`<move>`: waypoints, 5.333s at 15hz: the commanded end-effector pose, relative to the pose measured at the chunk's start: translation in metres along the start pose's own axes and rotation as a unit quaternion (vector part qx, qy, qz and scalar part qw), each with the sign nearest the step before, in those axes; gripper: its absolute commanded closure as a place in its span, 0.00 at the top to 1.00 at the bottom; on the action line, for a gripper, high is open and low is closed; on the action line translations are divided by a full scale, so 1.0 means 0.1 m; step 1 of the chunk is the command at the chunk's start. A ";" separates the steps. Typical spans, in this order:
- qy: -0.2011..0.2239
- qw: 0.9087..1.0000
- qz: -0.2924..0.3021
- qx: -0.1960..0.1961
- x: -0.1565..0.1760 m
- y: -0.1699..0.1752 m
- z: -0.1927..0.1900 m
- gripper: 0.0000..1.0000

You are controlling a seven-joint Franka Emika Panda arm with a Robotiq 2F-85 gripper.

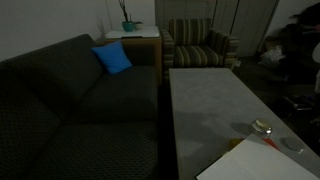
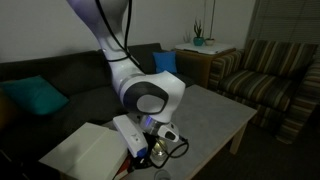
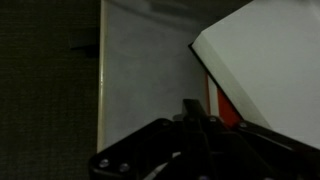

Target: Place the lid of the silver container on the table, open the black book, then close the container

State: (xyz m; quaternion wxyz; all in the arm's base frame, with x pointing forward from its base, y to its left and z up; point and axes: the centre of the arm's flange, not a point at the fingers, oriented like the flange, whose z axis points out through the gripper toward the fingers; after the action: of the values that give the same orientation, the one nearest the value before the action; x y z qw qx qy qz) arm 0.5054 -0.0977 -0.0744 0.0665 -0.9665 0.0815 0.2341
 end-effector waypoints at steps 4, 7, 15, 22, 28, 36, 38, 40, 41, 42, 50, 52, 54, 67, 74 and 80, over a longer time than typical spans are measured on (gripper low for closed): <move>0.016 1.000 -0.004 0.006 0.16 0.14 0.03 0.01; 0.018 1.000 -0.004 0.009 0.18 0.17 0.03 0.01; 0.019 1.000 -0.006 0.010 0.18 0.15 0.03 0.00; 0.031 0.999 0.000 -0.027 0.19 0.17 0.01 0.00; 0.058 0.991 -0.022 -0.122 0.29 0.30 0.07 0.00; 0.124 0.985 -0.044 -0.113 0.53 0.33 0.02 0.00; 0.142 0.984 -0.044 -0.099 0.58 0.33 0.00 0.00; 0.150 0.984 -0.044 -0.086 0.62 0.32 0.00 0.00; 0.150 0.984 -0.044 -0.080 0.63 0.31 0.01 0.00; 0.150 0.985 -0.045 -0.075 0.63 0.31 0.02 0.00; 0.135 0.988 -0.048 -0.064 0.66 0.24 0.26 0.00; 0.133 0.988 -0.047 -0.067 0.67 0.24 0.29 0.00; 0.131 0.988 -0.046 -0.069 0.66 0.25 0.30 0.27; 0.134 0.989 -0.032 -0.051 0.71 0.37 0.52 1.00; 0.139 0.989 -0.018 -0.054 0.76 0.38 0.56 1.00; 0.142 0.988 -0.006 -0.056 0.90 0.37 0.56 1.00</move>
State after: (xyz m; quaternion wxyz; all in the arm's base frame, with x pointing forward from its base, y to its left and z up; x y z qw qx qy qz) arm 0.5458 -0.1334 -0.1576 -0.0001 -0.9927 0.0617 0.1040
